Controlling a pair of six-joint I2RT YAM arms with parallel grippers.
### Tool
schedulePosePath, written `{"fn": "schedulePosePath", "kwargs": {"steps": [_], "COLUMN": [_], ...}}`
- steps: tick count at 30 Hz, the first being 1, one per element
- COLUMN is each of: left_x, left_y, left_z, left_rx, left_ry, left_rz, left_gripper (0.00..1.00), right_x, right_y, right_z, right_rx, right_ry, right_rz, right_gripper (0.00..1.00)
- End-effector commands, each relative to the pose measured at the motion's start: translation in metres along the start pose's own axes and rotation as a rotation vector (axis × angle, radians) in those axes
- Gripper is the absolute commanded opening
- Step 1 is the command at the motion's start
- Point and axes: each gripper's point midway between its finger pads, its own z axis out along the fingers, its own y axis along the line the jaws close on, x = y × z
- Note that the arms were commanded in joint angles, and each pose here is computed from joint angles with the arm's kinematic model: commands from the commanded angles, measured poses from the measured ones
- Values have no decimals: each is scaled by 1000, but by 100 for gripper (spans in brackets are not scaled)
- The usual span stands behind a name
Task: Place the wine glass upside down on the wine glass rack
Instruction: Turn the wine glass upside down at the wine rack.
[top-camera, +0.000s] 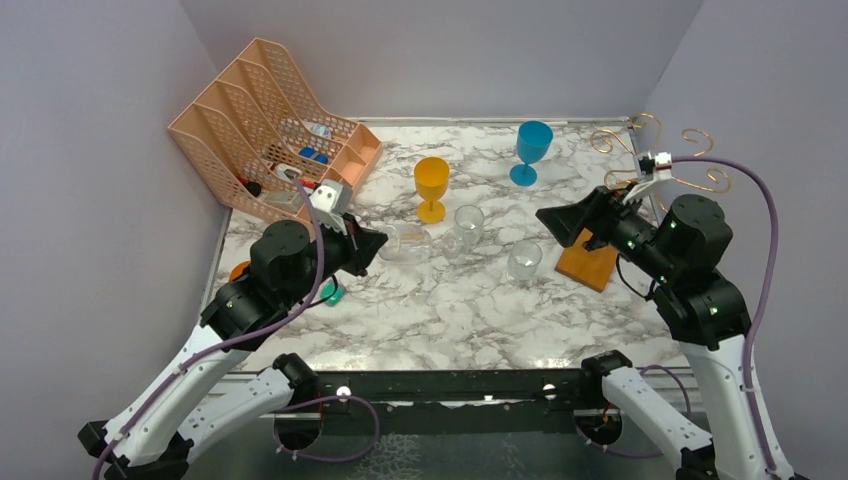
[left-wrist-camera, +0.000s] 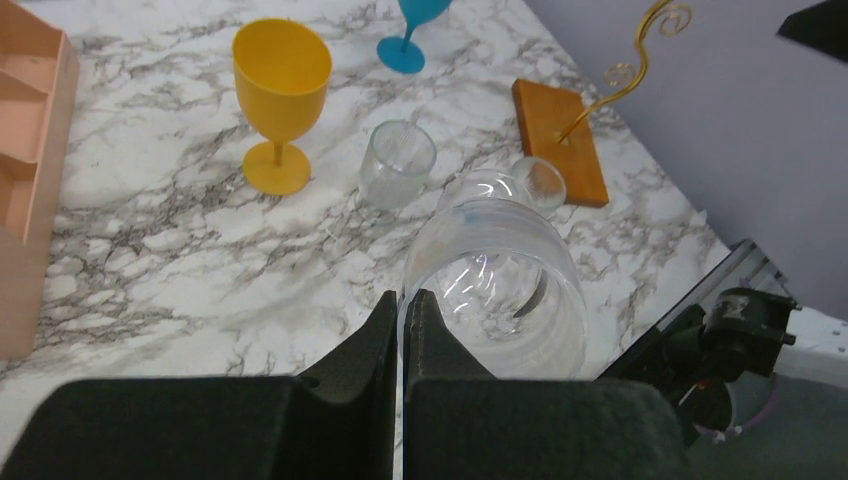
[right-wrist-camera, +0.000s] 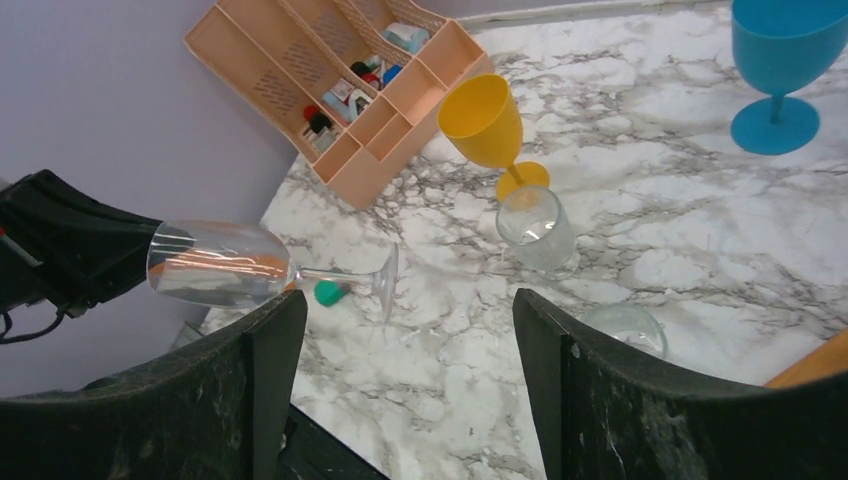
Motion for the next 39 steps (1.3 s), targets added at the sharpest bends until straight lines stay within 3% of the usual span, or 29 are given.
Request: {"fn": "schedulePosePath", "kwargs": {"steps": [1,8,12,17,25,39], "left_x": [-55,-79,-85,-83,-81,-73], "left_y": [-14,-29,-33,-34,-39,-35], "left_z": [-13,-27,-28,-21,-15,-8], "left_rx": [50,144,166,166,193,181], "left_ry": [-234,-373,-401,-386,-369,-354], "left_rz": [-56,-3,23,33,12,-14], "left_gripper": [0,0,0,0,0,0], "right_x": [6,19,37,40,53,58], "right_y": [8,16,17,23,37,36], "right_z": [19,42,57,67,84,100], "right_rx": [-53,-134,-193,-221,-264,-225], "right_ry": [56,124,189,190,242,261], "right_rz": [98,211,251,253,256,210], "right_gripper": [76,61,58,52,50,33]}}
